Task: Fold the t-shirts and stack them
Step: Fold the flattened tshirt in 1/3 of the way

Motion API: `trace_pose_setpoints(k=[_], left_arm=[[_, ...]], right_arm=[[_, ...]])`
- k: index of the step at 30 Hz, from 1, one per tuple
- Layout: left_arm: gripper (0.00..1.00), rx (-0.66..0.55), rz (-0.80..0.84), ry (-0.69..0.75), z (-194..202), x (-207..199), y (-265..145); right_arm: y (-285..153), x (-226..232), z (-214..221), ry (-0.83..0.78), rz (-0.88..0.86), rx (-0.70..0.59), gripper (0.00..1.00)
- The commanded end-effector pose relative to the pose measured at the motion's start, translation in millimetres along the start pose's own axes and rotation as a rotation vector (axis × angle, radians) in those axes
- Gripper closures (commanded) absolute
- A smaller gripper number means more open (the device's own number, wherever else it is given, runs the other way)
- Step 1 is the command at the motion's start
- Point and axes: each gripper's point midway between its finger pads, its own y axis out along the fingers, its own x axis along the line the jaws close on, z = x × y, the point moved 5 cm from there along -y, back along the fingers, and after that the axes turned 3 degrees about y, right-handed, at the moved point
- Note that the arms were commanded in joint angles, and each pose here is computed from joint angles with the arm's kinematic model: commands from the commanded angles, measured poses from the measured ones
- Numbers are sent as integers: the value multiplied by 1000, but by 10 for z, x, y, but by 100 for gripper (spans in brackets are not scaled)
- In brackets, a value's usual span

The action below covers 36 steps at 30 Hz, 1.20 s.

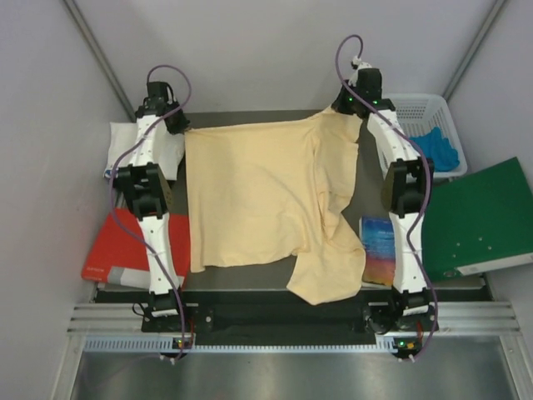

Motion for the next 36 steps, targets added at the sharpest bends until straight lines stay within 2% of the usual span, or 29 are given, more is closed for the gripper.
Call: trace_pose_setpoints(k=[1, 5, 11, 17, 22, 36], left_arm=[[100, -335, 114, 37, -913, -403, -850], [100, -335, 104, 47, -923, -422, -1005], [100, -170, 80, 41, -501, -372, -1067], [100, -27, 41, 35, -142, -298, -1101], [100, 33, 32, 20, 89, -269, -1202], [100, 254, -95, 17, 849, 35, -1357]], right_arm=[[-854, 565, -1100, -52, -97, -331, 100], [-982, 619, -1062, -47, -95, -290, 100], [-1100, 634, -766, -27, -107, -140, 100], [-1131, 501, -228, -8, -82, 69, 100], [-1225, 439, 215, 14, -78, 228, 100], [-1587, 368, 856, 38, -47, 445, 100]])
